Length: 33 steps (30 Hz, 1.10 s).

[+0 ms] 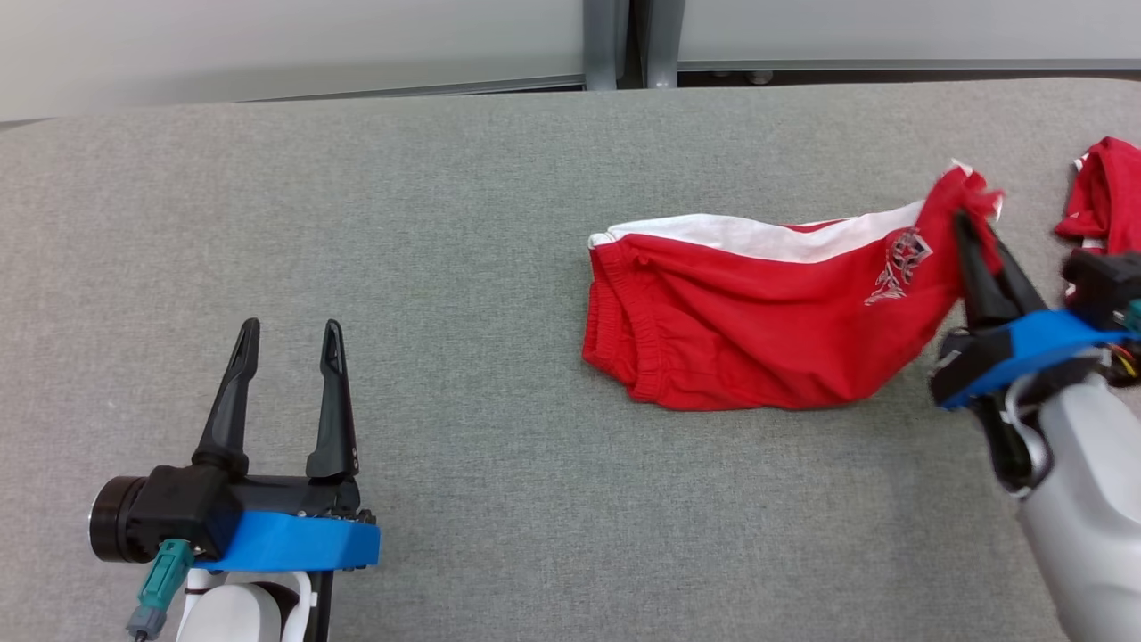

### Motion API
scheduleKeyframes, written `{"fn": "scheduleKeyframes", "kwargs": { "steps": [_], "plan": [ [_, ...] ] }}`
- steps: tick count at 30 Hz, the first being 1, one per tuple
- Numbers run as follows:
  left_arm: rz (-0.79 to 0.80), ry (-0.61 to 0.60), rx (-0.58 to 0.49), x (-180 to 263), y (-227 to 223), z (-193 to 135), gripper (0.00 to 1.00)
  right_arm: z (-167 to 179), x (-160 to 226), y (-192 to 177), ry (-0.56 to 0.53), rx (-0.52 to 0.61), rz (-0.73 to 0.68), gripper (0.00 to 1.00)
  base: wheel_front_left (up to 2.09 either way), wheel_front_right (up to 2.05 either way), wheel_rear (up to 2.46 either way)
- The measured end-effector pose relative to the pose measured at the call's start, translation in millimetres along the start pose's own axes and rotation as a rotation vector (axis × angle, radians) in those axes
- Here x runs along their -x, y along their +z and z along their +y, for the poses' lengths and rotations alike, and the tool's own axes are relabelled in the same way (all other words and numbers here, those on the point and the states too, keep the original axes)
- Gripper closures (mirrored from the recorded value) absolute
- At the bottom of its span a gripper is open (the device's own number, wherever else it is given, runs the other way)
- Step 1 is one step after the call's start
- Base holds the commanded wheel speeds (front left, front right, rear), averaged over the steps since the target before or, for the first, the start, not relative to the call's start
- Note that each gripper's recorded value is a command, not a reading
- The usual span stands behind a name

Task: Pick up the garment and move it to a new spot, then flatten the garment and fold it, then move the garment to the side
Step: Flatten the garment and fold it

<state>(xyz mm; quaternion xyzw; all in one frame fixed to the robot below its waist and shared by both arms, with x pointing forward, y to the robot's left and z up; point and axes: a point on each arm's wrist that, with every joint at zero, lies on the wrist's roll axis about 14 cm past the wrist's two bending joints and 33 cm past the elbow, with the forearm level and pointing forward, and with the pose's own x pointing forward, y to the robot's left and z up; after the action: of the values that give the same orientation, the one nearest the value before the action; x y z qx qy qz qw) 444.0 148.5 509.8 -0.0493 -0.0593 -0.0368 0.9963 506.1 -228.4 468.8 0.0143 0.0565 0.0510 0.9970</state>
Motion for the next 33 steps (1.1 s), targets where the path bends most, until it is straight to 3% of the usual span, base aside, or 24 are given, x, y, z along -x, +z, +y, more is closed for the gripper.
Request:
{"fn": "scheduleKeyframes", "kwargs": {
  "steps": [6,8,13,21,28,29,30,31,33],
  "plan": [
    [-0.009,0.016,-0.003,4.7,5.5,5.7,0.0,68.7,-19.9,28.9,0.167,0.021,-0.087,1.0,0.0,0.0,0.0],
    [-0.008,0.034,-0.003,8.5,6.1,11.2,0.0,107.1,-21.8,36.0,0.262,0.026,-0.114,1.0,0.0,0.0,0.0],
    [0.002,0.056,0.0,14.8,4.2,17.4,0.0,179.2,-10.3,24.8,0.456,0.051,-0.1,1.0,0.0,0.0,0.0],
    [0.014,0.069,0.005,17.2,0.7,20.4,0.0,221.5,16.6,-19.4,0.595,0.07,0.007,1.0,0.0,0.0,0.0],
    [0.018,0.075,0.01,18.3,-0.2,21.5,0.0,230.7,27.3,-36.7,0.63,0.068,0.054,0.98,0.0,0.0,0.0],
    [0.018,0.075,0.01,18.3,-0.1,21.5,0.0,230.9,27.8,-36.9,0.631,0.067,0.054,0.7,0.0,0.0,0.0],
    [0.018,0.075,0.01,18.2,-0.2,21.5,0.0,231.2,28.5,-36.5,0.632,0.066,0.052,0.15,0.0,0.0,0.0],
    [0.018,0.074,0.01,18.0,-0.3,21.1,0.0,231.6,29.3,-36.5,0.632,0.064,0.051,0.0,0.0,0.0,0.0],
    [0.017,0.072,0.011,17.5,-0.3,20.0,0.0,232.4,30.6,-33.4,0.634,0.062,0.04,0.0,0.0,0.0,0.0]
  ]
}}
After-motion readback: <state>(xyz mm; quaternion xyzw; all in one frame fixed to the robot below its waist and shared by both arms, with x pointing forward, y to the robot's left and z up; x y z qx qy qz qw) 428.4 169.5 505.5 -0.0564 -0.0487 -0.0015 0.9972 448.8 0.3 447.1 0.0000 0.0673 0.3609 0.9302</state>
